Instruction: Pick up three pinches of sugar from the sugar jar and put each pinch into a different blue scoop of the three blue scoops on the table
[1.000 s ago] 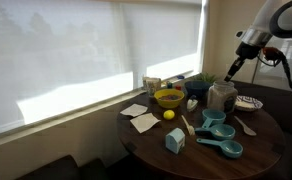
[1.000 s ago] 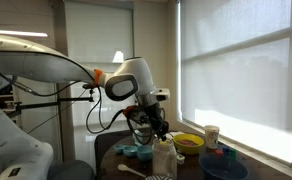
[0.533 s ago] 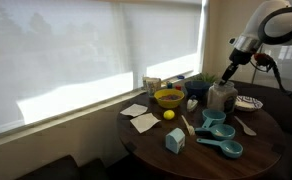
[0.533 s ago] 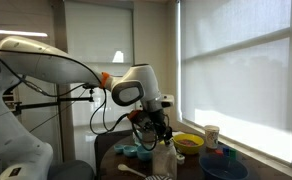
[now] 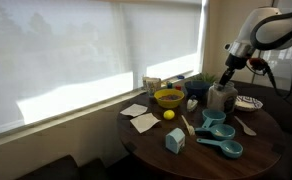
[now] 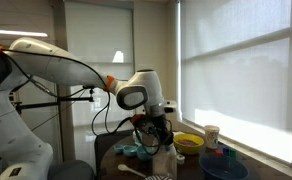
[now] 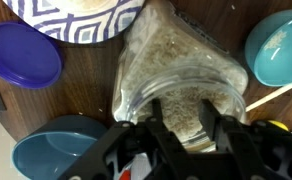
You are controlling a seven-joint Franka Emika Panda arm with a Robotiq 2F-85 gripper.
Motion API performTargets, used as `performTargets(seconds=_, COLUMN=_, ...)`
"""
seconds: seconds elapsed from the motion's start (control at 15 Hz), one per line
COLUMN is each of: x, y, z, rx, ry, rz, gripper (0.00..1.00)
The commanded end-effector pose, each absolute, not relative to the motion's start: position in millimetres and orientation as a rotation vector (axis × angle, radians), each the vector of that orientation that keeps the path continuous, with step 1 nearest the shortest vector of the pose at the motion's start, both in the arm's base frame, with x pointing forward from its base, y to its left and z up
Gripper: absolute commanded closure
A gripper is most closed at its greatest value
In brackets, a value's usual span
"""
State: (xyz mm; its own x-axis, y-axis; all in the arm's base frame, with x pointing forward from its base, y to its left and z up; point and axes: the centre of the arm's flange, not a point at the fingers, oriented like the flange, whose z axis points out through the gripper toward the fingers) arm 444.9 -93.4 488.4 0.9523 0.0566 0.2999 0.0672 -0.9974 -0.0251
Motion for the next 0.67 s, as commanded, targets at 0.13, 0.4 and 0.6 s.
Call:
performTargets(seconds=0.13, x=460.7, y=-91.4, z=482.8, rx=-3.08, ry=-0.117, rz=-0.436, gripper=0.57)
performTargets(seconds=0.4, x=463.9, y=-92.2, z=481.8, rx=-3.082, ry=-0.122, rz=-0.435, gripper=0.91)
performTargets(seconds=0.6, x=465.6, y=-91.2, z=476.1, rx=-3.083, ry=-0.126, rz=-0.415, gripper=1.0)
